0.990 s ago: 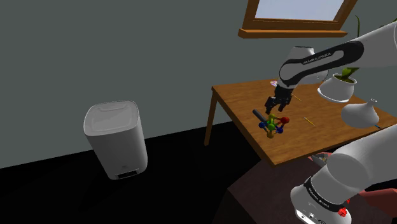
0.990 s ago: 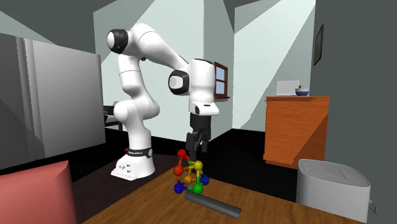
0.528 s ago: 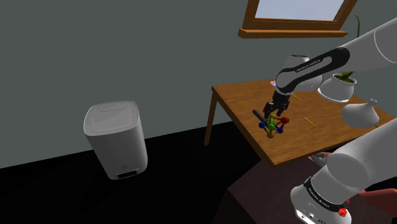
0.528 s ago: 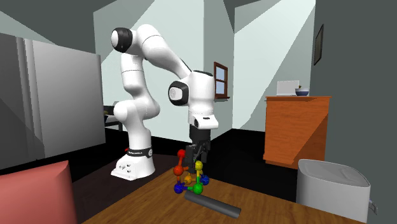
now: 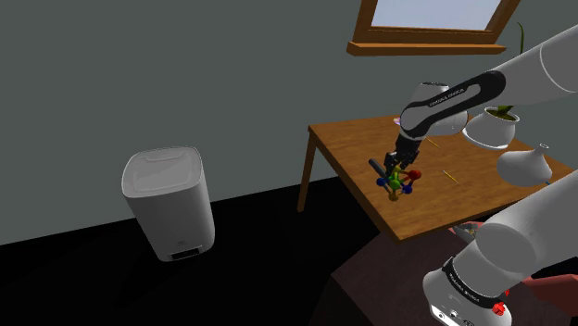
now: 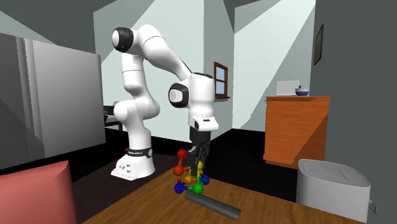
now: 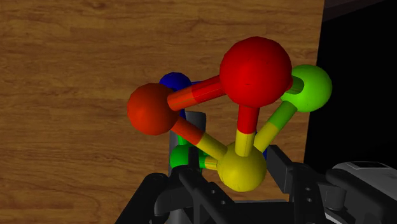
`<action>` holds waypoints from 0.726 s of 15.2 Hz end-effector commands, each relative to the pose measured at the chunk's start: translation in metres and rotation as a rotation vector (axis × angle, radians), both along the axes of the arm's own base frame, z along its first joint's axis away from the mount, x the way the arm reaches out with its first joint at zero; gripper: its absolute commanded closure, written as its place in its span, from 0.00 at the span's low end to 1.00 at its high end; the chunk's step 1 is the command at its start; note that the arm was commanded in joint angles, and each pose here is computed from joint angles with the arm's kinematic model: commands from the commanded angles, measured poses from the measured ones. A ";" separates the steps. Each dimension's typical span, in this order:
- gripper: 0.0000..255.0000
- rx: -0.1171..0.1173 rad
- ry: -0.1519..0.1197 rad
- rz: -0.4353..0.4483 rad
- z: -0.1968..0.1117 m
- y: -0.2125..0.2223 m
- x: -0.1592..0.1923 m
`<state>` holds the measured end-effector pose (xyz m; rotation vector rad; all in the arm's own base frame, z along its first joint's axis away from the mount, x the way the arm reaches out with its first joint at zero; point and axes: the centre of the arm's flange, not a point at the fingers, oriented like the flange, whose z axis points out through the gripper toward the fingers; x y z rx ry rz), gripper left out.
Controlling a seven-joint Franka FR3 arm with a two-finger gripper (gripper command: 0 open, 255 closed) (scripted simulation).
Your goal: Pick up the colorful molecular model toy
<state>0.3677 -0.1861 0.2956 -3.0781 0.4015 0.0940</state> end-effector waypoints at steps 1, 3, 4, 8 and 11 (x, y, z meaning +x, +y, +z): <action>1.00 0.001 0.004 -0.001 -0.001 0.000 -0.001; 1.00 0.001 0.004 -0.001 -0.002 0.000 -0.001; 1.00 0.001 0.004 -0.001 -0.001 0.000 -0.001; 1.00 0.001 0.004 -0.001 0.020 0.000 -0.001; 1.00 0.001 0.004 -0.001 0.036 0.000 -0.001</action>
